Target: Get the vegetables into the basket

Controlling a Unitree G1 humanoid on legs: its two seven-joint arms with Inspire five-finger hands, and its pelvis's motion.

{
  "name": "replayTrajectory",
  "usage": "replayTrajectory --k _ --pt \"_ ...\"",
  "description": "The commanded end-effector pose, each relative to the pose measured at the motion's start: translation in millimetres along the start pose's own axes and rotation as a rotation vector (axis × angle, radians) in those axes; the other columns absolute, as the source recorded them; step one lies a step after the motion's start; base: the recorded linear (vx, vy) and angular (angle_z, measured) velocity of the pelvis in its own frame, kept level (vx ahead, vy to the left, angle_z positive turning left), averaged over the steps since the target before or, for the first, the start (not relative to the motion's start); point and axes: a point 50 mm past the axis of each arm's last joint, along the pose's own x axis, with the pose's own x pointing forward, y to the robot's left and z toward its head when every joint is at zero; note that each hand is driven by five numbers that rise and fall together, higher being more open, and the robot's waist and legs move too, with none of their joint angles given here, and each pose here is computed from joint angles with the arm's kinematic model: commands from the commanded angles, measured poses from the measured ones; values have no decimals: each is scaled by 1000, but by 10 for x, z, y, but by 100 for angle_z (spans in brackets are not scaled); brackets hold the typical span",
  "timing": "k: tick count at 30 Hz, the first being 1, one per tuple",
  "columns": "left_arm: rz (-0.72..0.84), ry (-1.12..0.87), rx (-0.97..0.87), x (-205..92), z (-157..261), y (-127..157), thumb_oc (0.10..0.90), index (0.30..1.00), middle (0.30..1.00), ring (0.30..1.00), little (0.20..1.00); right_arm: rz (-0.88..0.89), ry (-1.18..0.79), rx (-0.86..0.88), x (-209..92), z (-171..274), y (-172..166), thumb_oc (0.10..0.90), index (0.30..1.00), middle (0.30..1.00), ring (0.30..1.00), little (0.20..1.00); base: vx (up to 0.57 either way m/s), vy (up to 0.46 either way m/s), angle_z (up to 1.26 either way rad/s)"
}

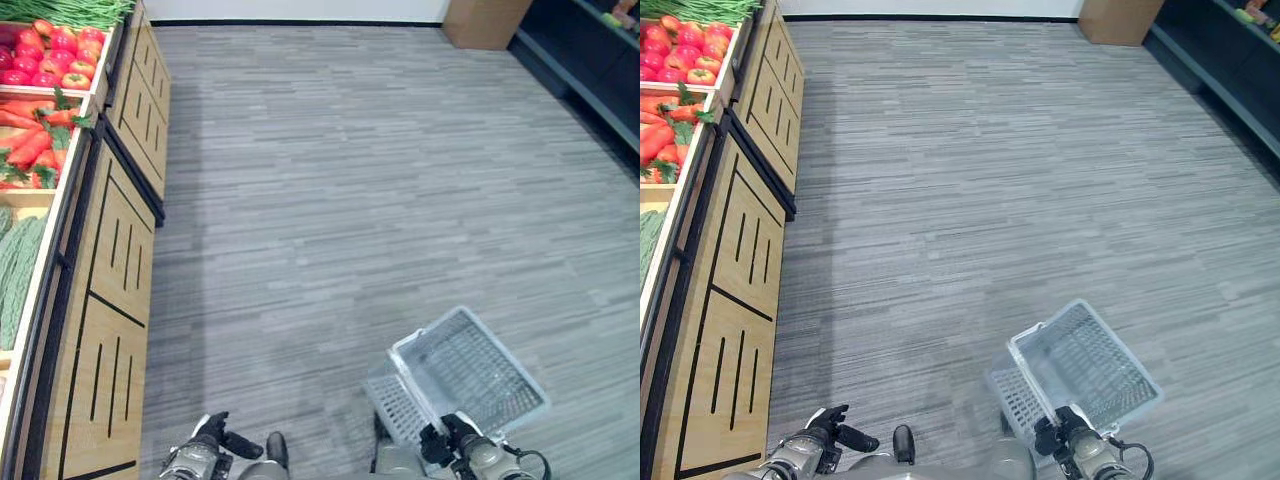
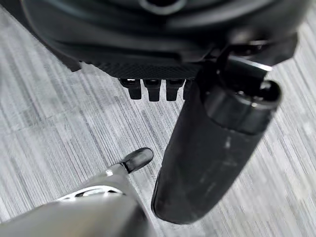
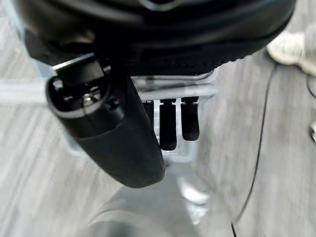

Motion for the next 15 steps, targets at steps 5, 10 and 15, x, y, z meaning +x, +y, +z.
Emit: replayTrajectory --k 5,10,15 --pt "22 -29 12 -2 23 36 900 1000 1000 1000 1000 34 30 24 -16 -103 36 400 300 300 300 300 231 -71 56" --pt "0 -14 21 -5 -9 -46 900 1000 1000 1000 1000 26 39 16 -23 -144 -12 400 300 300 300 300 163 -128 39" --pt "-29 -23 25 -9 15 -164 900 1000 1000 1000 1000 3 23 4 -20 -112 -93 400 300 300 300 300 115 -137 20"
